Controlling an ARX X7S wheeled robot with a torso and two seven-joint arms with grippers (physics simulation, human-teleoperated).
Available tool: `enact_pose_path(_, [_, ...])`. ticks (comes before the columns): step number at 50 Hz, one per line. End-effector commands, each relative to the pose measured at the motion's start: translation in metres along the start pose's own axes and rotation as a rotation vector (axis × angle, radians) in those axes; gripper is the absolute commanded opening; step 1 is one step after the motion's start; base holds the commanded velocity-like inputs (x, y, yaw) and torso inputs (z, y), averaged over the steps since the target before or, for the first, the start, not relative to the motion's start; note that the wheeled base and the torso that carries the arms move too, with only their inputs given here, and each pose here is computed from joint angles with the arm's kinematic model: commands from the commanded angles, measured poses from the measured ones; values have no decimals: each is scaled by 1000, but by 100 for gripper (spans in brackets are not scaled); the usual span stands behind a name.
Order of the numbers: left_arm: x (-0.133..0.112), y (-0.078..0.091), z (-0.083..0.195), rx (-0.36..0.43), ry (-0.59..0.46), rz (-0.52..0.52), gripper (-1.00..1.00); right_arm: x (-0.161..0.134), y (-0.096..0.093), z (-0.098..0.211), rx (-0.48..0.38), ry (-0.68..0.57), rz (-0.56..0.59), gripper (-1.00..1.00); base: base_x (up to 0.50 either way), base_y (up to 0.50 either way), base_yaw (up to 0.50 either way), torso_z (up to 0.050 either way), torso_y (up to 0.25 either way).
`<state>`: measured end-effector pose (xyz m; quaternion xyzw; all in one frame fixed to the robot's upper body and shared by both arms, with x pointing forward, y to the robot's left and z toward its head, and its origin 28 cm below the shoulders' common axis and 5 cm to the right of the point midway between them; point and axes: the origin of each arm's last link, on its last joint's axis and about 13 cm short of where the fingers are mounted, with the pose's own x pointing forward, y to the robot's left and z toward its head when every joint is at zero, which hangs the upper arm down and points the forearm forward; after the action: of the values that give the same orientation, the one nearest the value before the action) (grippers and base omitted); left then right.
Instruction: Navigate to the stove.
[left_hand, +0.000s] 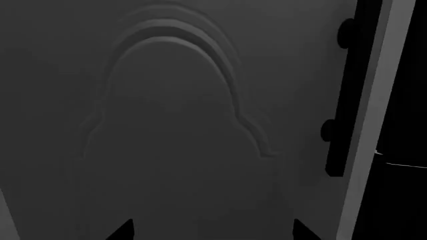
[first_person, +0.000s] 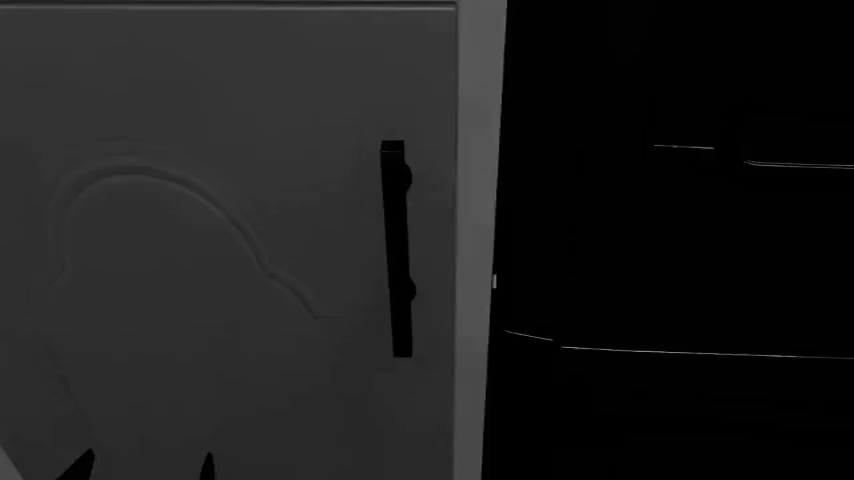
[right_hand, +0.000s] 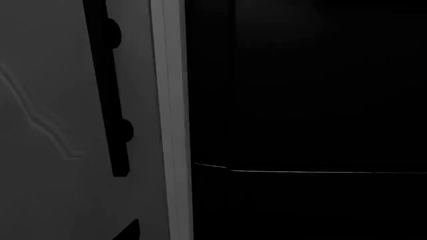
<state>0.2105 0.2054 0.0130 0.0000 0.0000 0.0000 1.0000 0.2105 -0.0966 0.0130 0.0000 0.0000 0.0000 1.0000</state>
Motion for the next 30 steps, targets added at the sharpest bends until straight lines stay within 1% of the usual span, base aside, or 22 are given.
enact_pose_path(1, [0,0,0,0,0,0,100,0,0,0,0,0,0,100,0,0,0,0,0])
enact_pose_path(3, [0,-1,1,4,-1,5,100,0,0,0,-1,-5,3,100,0,0,0,0,0])
enact_pose_path(5, [1,-1,2,10,6,13,100,1,0,0,-25,-4,2,100,0,0,0,0,0])
enact_pose_path(8, [1,-2,2,18,8,14,100,2,-1,0,-35,-3,5,100,0,0,0,0,0])
enact_pose_path(14, [3,-3,1,16,9,11,100,4,-1,2,-56,-12,5,100,0,-33,0,0,0])
enact_pose_path(20, [6,-3,2,24,15,12,100,8,-1,0,-65,-5,4,100,-115,-500,0,0,0])
enact_pose_path(30, [8,-3,1,22,16,10,100,10,-1,1,-59,8,-10,100,-18,-492,0,0,0])
